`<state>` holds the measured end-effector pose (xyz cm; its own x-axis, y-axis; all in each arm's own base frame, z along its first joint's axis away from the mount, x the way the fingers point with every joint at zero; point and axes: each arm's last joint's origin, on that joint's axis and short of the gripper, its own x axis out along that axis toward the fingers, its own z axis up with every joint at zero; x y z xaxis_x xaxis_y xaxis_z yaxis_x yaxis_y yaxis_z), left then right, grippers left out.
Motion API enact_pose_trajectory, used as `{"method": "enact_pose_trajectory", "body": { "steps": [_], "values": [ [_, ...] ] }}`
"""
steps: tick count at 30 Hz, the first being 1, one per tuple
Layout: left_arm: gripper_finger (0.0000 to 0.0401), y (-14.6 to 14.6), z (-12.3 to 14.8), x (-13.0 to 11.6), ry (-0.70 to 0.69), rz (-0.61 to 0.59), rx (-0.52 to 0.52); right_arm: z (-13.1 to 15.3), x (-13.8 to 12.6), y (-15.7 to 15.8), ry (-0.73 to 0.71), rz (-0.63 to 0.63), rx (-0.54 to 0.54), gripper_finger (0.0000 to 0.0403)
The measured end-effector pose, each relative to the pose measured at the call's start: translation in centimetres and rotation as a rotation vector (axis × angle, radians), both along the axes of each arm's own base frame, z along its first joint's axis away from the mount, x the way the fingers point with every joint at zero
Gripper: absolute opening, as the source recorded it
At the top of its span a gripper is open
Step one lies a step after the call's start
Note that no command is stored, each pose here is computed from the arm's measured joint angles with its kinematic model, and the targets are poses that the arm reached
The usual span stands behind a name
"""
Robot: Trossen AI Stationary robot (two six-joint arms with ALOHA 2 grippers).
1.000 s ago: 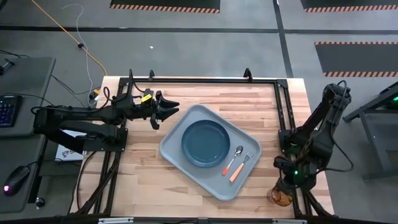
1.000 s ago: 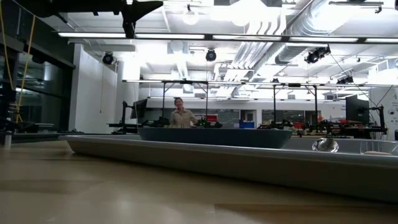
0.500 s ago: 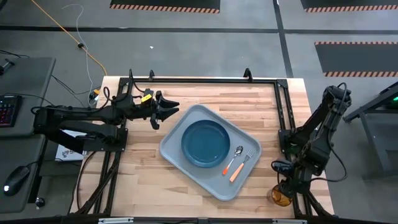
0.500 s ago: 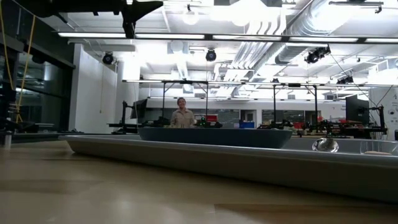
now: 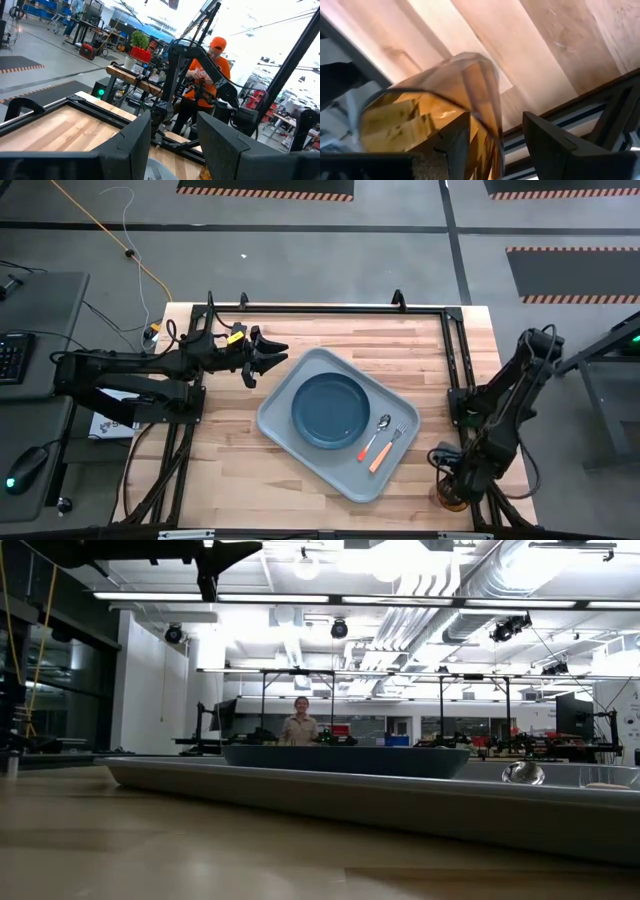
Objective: Pick and place plate/cup/fork/spoon on tray
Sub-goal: Put the yellow cup on the gray serving tray to the top left of the blue plate
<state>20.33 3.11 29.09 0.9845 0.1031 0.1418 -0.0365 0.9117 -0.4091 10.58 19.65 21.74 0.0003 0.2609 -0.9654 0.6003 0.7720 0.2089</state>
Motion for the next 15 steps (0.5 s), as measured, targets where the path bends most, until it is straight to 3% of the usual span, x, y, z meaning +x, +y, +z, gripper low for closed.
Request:
{"method": "enact_pose_trajectory", "body": {
  "steps": [5, 8, 12, 15],
  "values": [
    [0.0148, 0.0, 0.0, 0.0, -0.001, -0.002, -0.008, -1.3, 0.3, 0.6, 0.03, 0.0, -0.053, 0.0162],
    [0.0148, 0.0, 0.0, 0.0, -0.001, -0.003, -0.008, -1.7, 0.5, 1.0, 0.045, 0.001, -0.044, 0.013],
    [0.0148, 0.1, 0.0, 0.0, -0.004, 0.002, -0.007, -0.8, 0.8, 1.4, 0.01, 0.004, 0.073, 0.003],
    [0.0148, 0.1, 0.2, 0.0, -0.019, 0.013, -0.006, 1.0, 1.1, 0.8, -0.108, -0.033, 0.158, 0.0015]
  ]
}}
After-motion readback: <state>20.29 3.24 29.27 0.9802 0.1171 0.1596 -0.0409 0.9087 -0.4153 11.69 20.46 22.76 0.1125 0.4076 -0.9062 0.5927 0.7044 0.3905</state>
